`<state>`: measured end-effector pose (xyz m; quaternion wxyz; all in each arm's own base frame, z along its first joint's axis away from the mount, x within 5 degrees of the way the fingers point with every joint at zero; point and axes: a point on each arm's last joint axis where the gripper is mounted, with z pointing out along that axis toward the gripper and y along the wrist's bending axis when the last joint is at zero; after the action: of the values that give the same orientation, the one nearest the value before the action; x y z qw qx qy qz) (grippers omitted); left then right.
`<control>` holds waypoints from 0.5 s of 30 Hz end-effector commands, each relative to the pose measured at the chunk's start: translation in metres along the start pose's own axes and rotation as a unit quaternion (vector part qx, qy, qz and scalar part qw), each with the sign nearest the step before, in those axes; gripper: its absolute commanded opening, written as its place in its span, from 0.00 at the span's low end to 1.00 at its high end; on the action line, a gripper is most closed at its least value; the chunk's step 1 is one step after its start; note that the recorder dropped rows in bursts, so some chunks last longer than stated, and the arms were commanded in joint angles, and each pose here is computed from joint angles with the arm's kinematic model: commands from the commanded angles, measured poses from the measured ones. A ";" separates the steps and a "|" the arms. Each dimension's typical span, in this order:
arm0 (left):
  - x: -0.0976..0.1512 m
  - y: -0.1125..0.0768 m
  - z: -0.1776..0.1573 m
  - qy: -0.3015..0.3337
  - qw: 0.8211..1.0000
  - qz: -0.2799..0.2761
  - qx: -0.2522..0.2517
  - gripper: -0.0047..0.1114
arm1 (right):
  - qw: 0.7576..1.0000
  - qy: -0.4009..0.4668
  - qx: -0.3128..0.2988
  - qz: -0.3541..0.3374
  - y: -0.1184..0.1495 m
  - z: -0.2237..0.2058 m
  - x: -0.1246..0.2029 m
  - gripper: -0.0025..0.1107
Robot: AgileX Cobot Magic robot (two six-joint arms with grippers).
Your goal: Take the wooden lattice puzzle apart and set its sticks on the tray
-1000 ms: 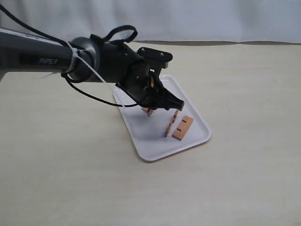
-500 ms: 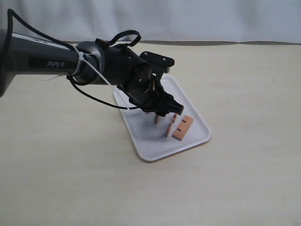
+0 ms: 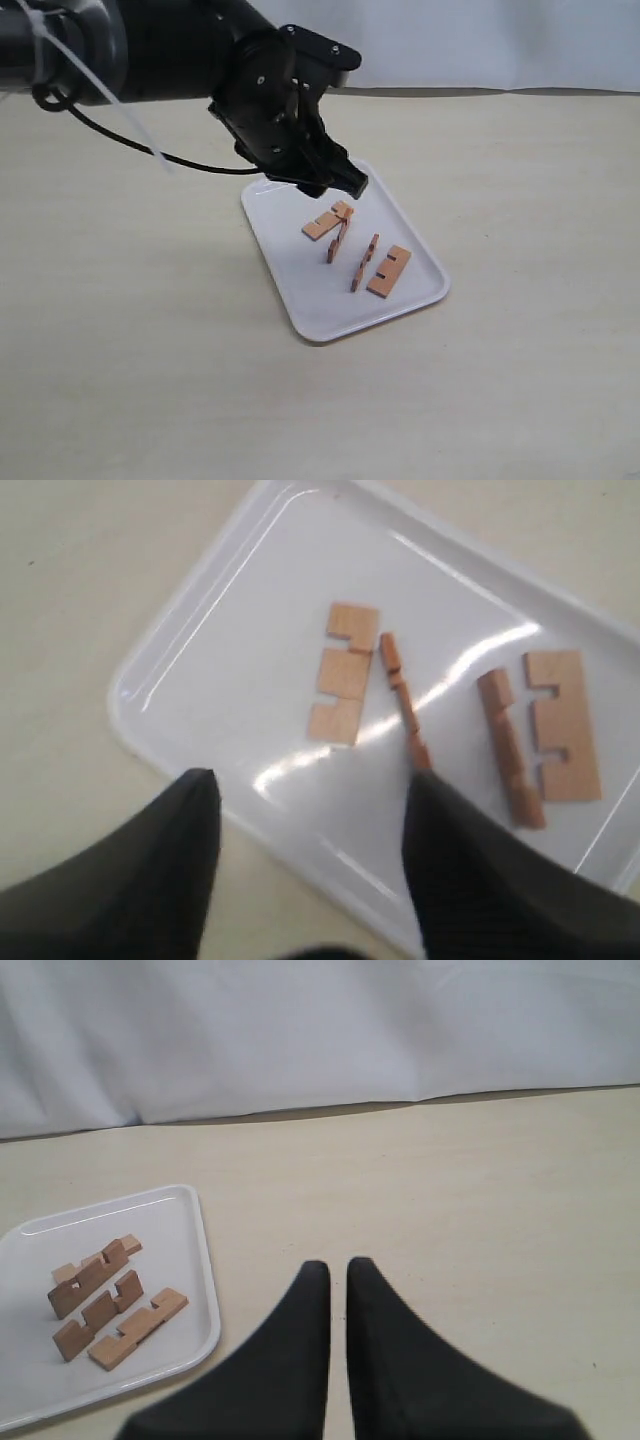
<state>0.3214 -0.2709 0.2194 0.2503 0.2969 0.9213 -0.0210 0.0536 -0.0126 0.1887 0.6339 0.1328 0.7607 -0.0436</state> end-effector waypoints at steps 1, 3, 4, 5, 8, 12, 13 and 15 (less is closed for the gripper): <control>0.011 0.008 -0.013 0.062 0.996 0.038 -0.046 0.18 | 1.000 0.001 0.003 0.001 0.000 0.000 0.001 0.07; 0.022 0.019 -0.009 0.106 0.992 0.036 -0.061 0.04 | 1.000 0.001 0.003 0.001 0.000 0.000 0.001 0.07; 0.028 0.027 -0.006 0.126 0.990 0.023 -0.064 0.04 | 1.000 0.001 0.003 0.001 0.000 0.000 0.001 0.07; 0.034 0.036 -0.005 0.143 0.988 0.009 -0.064 0.04 | 1.000 0.001 0.003 0.001 0.000 0.000 0.001 0.07; 0.053 0.065 -0.012 0.171 0.983 -0.011 -0.061 0.04 | 1.000 0.001 0.003 0.001 0.000 0.000 0.001 0.07; 0.085 0.111 -0.035 0.163 0.981 -0.072 -0.071 0.04 | 1.000 0.001 0.003 0.001 0.000 0.000 0.001 0.07; 0.098 0.127 -0.045 0.154 0.981 -0.094 -0.073 0.04 | 1.000 0.001 0.003 0.001 0.000 0.000 0.001 0.07; 0.119 0.149 -0.056 0.139 0.978 -0.139 -0.075 0.04 | 1.000 0.001 0.003 0.001 0.000 0.000 0.001 0.07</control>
<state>0.3079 -0.1116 0.2198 0.1124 0.1926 0.9720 0.0745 0.0536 -0.0126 0.1887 0.6339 0.1328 0.7607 -0.0436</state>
